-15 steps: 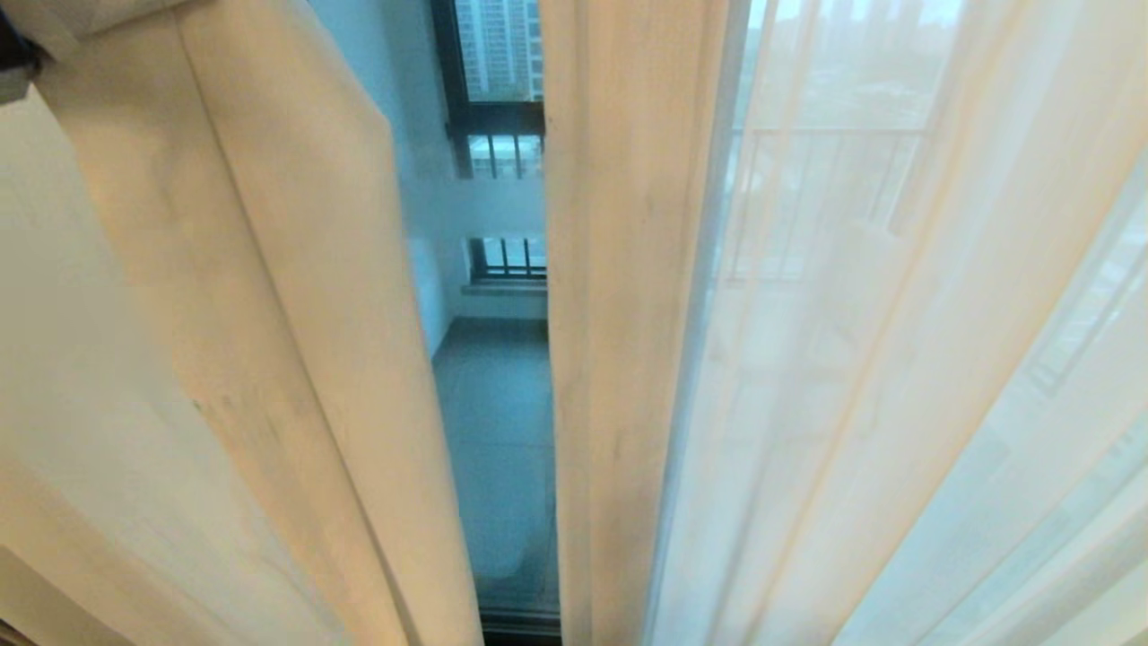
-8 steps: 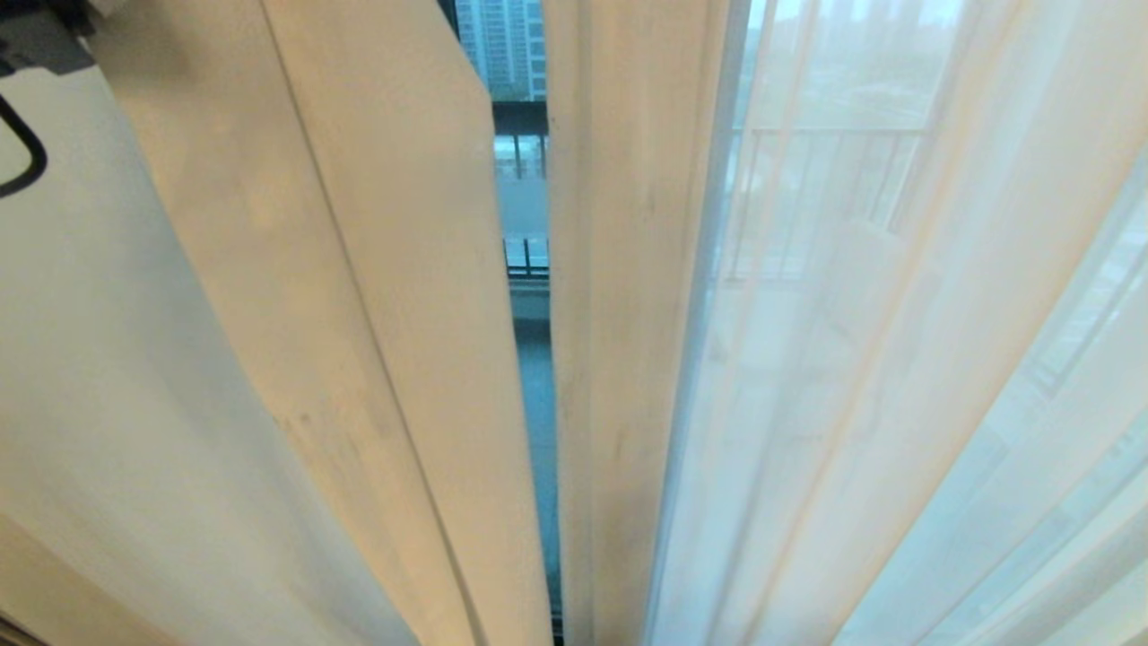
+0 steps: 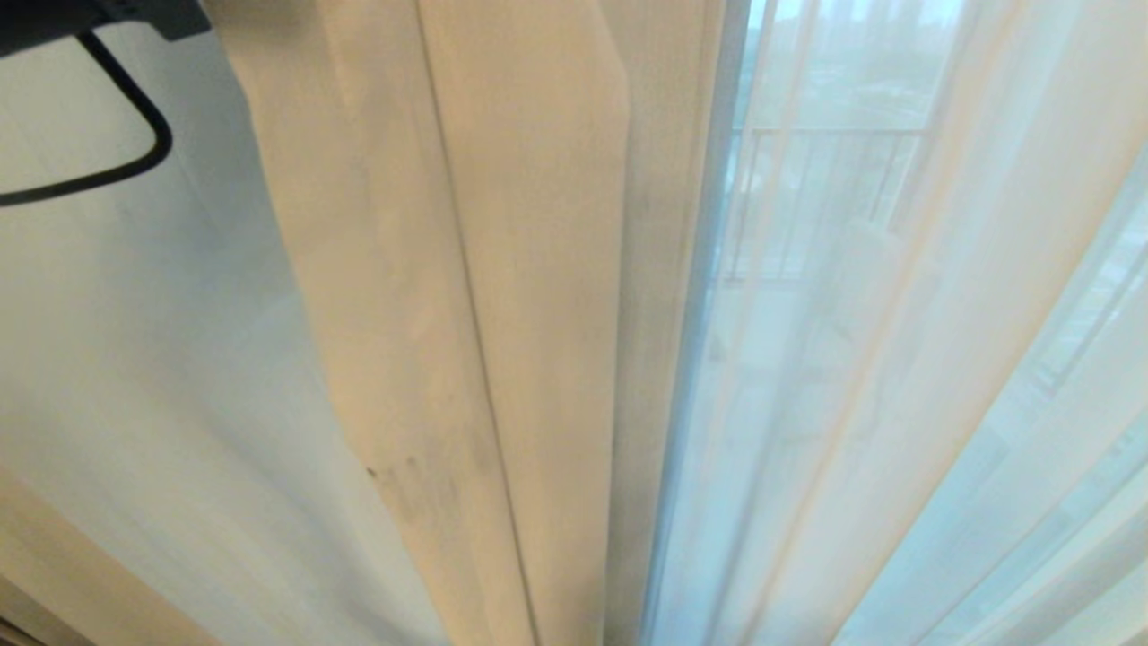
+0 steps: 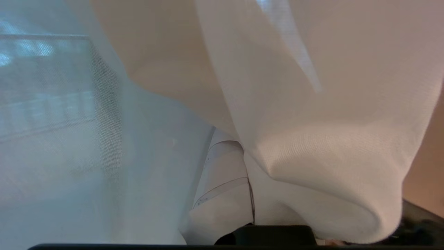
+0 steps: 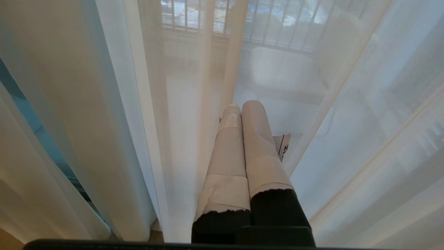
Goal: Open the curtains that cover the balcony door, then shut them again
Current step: Close the inner curtains on both sides
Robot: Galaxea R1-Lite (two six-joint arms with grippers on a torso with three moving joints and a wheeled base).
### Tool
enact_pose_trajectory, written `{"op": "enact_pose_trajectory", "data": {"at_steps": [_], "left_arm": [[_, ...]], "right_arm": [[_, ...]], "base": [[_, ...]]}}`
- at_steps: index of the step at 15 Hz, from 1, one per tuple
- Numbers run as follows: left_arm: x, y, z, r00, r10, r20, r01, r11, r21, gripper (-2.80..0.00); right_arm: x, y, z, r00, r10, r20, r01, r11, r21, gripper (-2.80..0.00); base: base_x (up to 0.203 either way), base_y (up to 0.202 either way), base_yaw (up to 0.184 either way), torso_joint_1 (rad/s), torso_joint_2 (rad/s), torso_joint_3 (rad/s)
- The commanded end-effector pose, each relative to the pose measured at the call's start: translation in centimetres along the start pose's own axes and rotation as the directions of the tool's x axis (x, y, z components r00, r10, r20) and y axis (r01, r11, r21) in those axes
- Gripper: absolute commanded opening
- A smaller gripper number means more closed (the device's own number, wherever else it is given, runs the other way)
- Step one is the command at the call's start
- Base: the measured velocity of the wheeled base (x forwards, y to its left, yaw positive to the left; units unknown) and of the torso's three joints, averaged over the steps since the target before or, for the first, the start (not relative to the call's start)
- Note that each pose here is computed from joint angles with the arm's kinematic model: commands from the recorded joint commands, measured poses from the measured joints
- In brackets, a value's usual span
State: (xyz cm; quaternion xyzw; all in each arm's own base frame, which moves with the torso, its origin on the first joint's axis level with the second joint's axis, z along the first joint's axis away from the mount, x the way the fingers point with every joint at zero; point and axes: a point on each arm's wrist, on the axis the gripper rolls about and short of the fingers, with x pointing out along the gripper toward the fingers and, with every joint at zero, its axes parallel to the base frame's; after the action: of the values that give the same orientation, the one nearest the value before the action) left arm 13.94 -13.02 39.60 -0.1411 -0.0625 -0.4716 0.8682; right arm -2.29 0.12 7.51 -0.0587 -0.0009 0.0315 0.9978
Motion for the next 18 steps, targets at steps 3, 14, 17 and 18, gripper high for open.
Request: {"op": "enact_pose_trajectory", "data": {"at_steps": [3,14,17,18], "left_arm": [[2.4,-2.1,-1.2,0.994,-0.104,-0.039,0.103,0.994,-0.039,-2.80],[7.8,-5.6,-3.1,0.963,-0.259,-0.077,0.252,0.964,-0.087,-2.80],[9.3,-6.7,-4.1,0.950,-0.297,-0.094,0.288,0.952,-0.102,-2.80],[9.8,-7.2,-4.4,0.945,-0.312,-0.099,0.302,0.947,-0.107,-2.80]], "right_arm": [[0.0,0.0,0.0,1.000,0.002,-0.001,-0.002,1.000,-0.001,-2.80],[0.0,0.0,0.0,1.000,0.002,-0.001,-0.002,1.000,-0.001,-2.80],[0.0,0.0,0.0,1.000,0.002,-0.001,-0.002,1.000,-0.001,-2.80],[0.0,0.0,0.0,1.000,0.002,-0.001,-0.002,1.000,-0.001,-2.80]], "base": [[0.000,0.000,0.000,0.000,0.00,0.000],[0.000,0.000,0.000,0.000,0.00,0.000],[0.000,0.000,0.000,0.000,0.00,0.000],[0.000,0.000,0.000,0.000,0.00,0.000]]}}
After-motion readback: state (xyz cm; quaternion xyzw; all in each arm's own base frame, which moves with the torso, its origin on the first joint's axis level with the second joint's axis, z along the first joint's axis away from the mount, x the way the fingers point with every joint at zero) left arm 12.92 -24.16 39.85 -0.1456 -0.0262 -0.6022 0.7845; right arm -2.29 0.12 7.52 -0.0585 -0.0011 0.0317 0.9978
